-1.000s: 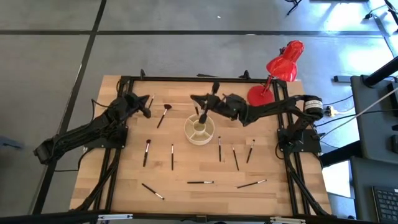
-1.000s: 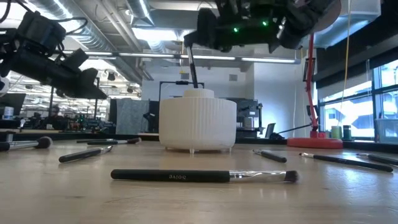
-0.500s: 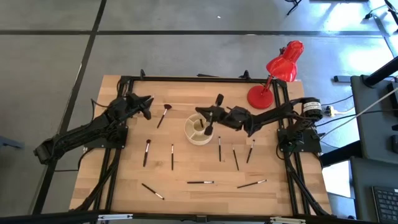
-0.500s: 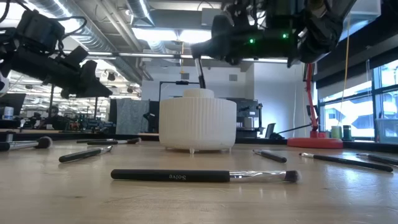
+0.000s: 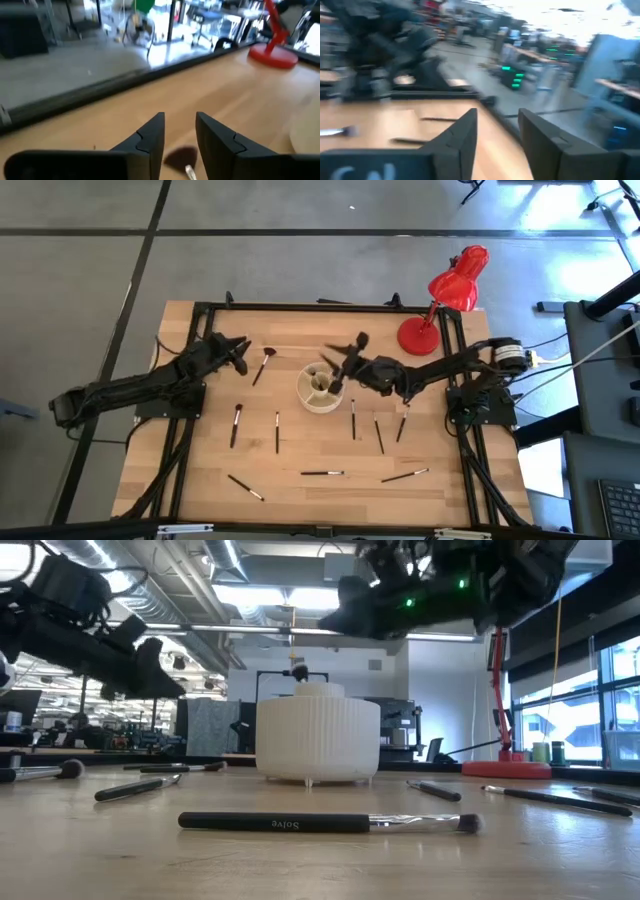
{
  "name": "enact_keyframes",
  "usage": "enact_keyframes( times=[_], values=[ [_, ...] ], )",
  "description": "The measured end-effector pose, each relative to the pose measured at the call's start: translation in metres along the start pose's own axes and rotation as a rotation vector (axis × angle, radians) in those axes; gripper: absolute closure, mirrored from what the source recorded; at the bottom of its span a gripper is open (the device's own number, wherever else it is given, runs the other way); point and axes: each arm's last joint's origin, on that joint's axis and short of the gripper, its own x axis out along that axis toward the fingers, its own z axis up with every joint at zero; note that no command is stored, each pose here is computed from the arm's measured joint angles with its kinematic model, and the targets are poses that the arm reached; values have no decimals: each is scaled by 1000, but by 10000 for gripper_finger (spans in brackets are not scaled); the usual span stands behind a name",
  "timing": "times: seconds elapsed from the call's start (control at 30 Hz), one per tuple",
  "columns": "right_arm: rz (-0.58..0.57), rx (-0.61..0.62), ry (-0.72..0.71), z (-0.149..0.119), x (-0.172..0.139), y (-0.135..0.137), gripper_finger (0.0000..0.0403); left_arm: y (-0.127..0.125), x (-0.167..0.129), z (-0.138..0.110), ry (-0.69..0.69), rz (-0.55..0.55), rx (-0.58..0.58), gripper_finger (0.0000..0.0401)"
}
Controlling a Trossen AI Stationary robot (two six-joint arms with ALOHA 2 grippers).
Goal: Put items in baskets/containers
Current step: Put the blush brush into the white organizer, then put the highlighter brush into the white organizer
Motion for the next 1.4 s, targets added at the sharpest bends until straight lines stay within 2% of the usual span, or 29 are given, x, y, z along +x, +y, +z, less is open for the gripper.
enact_keyframes(
  times=[0.13,0.23,0.33,0.43,0.63,0.83,1.1,1.23,1.4],
  values=[
    [-117,-1,-15,26,-7,-22,234,-6,7,3,80,-40,-18,302],
    [-175,29,53,48,-6,-41,227,-14,15,8,146,-69,-18,298],
    [-183,83,184,66,-2,-56,225,-21,26,12,226,-41,-6,289],
    [-106,127,332,75,2,-64,224,-27,40,14,298,35,2,286],
    [-28,190,552,62,3,-62,233,-45,79,17,469,128,6,293],
    [143,271,603,59,2,-57,251,-57,115,11,613,195,64,292],
    [185,245,646,56,-1,-55,254,-60,136,2,781,345,99,305],
    [186,233,673,53,-3,-55,254,-61,138,1,825,360,116,333],
    [188,226,676,54,-3,-55,254,-63,139,6,843,314,151,392]
  ],
)
